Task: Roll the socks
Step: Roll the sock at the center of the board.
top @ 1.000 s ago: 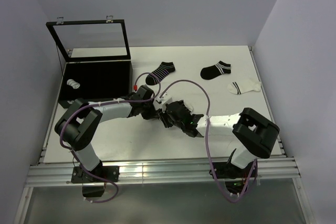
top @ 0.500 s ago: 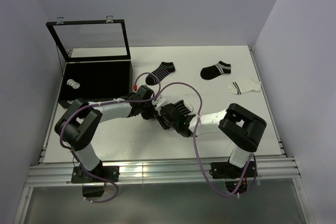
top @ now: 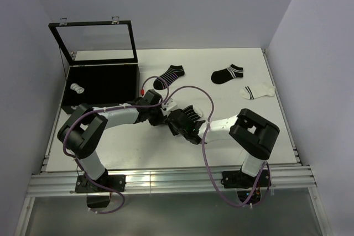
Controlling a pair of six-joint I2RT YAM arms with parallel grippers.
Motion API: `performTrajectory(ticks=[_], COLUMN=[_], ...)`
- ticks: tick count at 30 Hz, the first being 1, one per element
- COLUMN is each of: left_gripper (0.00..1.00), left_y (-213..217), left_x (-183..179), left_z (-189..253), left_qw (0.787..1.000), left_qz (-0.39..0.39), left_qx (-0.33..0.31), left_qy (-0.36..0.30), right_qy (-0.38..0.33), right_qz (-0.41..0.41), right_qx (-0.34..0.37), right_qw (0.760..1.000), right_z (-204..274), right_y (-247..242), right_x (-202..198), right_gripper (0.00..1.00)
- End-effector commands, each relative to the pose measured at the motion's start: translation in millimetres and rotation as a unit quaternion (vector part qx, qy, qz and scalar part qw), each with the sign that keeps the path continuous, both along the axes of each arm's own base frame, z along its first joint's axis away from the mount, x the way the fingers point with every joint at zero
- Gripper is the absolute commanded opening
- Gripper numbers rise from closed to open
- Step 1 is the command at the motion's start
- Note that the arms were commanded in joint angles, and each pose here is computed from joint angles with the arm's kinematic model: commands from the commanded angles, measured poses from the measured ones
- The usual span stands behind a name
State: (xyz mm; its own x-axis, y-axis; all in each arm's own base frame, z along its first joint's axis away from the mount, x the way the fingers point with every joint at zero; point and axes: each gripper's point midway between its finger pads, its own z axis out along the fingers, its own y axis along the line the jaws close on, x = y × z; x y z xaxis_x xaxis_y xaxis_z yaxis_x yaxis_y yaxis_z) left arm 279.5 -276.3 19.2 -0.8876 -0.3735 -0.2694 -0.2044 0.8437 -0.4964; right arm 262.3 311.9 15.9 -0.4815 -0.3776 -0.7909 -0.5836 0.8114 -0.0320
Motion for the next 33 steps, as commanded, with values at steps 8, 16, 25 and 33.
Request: performTrajectory(ticks=[8, 16, 25, 33], left_gripper=[0.3, 0.57, 0.57, 0.56], left_y=[20, 26, 22, 19], left_x=[-17, -9, -7, -8], left_z=[7, 39, 36, 23], left_qw=[1.0, 0.995, 0.994, 0.996], left_qz=[0.023, 0.069, 0.059, 0.045], left_qx=[0.014, -0.032, -0.048, -0.038], left_qy=[0.004, -0.061, -0.075, -0.062], right_qy=[0.178, 0.286, 0.399, 0.447], right_qz=[0.035, 0.063, 0.046, 0.017], right_qx=[0.088, 0.213, 0.318, 0.325], right_qw=[0.98, 0.932, 0.859, 0.833], right_z=[-33, -16, -16, -28], right_y=[-9, -4, -3, -7], right_x=[-32, -33, -25, -21], right_gripper=[0.0, 0.0, 0.0, 0.0])
